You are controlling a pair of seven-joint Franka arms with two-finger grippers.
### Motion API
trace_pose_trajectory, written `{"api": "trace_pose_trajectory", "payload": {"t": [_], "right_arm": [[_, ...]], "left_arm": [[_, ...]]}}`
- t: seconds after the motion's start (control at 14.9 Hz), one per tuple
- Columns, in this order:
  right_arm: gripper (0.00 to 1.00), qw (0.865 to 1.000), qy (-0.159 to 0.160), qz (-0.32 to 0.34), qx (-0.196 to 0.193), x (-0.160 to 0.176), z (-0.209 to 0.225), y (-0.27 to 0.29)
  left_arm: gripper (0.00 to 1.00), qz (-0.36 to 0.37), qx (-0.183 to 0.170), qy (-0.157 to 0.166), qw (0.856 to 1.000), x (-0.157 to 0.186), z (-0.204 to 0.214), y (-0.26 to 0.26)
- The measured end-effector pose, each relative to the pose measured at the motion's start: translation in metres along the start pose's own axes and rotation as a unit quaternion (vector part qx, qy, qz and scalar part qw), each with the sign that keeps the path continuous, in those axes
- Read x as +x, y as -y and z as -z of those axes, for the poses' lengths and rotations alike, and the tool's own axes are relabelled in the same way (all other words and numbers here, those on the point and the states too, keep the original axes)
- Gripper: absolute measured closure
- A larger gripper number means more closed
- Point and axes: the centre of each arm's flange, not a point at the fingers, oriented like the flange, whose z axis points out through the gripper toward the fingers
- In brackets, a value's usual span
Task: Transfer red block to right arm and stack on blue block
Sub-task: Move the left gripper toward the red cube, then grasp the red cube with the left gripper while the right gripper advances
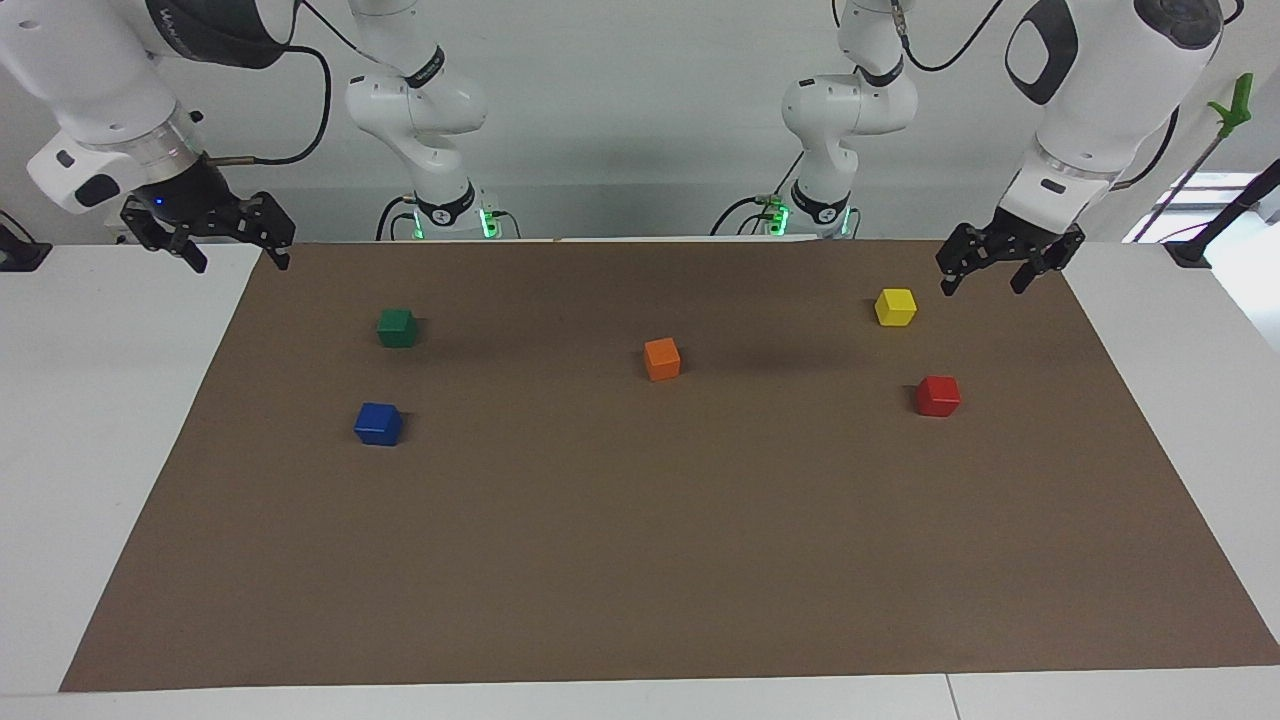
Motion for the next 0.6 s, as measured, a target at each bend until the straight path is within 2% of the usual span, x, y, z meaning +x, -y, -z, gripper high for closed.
{"api": "trace_pose_trajectory", "payload": {"t": [0.13,0.33,0.6], "right_arm": [[0.00,1.000,0.000,0.001,0.012,0.000,-0.002,0.002],[0.00,0.997,0.001,0.005,0.073,-0.005,-0.014,0.003],[0.00,0.989,-0.024,0.020,0.147,-0.016,-0.035,0.005]], "left_arm": [[0.00,-0.002,0.000,-0.002,1.000,-0.003,-0.029,0.009],[0.00,-0.004,0.001,0.000,1.000,-0.007,-0.064,0.028],[0.00,-0.004,0.001,0.003,1.000,-0.010,-0.121,0.033]]}}
